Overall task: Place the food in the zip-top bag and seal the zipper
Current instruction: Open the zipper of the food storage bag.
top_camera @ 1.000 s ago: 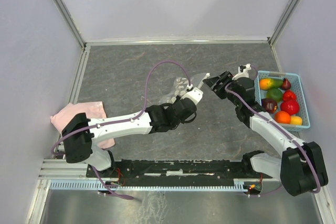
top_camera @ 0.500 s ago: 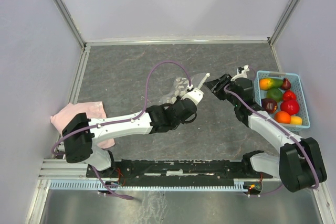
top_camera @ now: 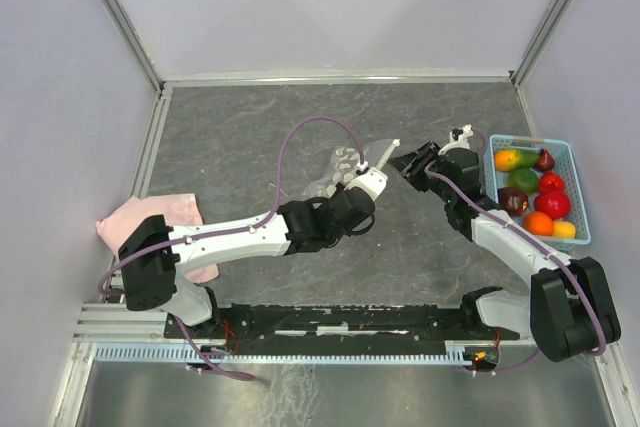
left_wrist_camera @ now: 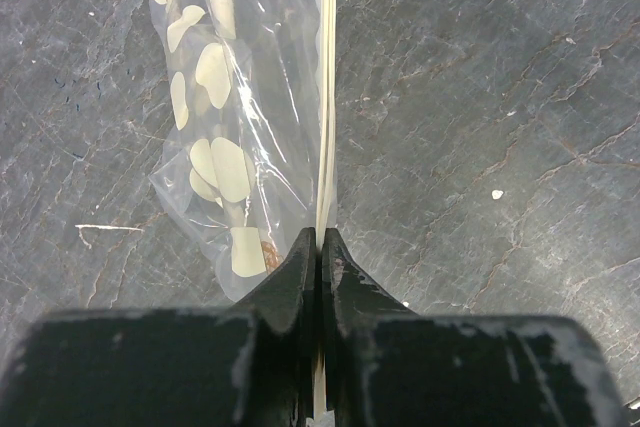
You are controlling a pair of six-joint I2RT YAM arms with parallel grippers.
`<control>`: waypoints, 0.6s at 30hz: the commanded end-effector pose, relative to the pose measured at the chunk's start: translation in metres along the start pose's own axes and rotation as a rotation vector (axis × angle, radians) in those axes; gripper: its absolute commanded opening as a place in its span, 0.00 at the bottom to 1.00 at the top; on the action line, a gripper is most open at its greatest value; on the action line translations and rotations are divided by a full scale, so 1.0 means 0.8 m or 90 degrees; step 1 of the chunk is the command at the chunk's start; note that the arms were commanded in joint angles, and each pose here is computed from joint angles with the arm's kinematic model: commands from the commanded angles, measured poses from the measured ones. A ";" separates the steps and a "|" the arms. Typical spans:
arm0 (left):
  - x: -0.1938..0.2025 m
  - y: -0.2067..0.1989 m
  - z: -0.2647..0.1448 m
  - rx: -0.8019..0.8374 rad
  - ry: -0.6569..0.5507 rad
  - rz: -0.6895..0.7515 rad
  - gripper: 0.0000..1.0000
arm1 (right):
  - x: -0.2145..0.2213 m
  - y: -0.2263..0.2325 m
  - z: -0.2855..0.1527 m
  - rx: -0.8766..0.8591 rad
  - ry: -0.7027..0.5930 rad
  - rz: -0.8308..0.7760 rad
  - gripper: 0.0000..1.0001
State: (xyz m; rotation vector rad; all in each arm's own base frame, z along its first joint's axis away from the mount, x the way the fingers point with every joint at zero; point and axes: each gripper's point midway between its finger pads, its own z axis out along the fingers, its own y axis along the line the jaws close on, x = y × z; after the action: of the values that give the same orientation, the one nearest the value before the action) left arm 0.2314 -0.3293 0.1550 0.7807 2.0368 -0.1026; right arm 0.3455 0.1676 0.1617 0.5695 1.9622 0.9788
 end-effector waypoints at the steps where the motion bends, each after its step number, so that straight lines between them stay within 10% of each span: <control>1: -0.021 -0.002 -0.001 -0.002 -0.037 -0.001 0.03 | -0.013 0.026 -0.005 -0.048 -0.025 -0.004 0.48; 18: -0.023 -0.002 -0.002 -0.002 -0.038 -0.007 0.03 | -0.013 0.022 -0.009 -0.037 -0.030 -0.004 0.49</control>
State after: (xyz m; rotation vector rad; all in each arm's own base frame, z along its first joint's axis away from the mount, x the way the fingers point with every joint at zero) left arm 0.2316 -0.3297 0.1509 0.7875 2.0428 -0.0939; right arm 0.3413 0.1649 0.1721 0.5652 1.9277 0.9854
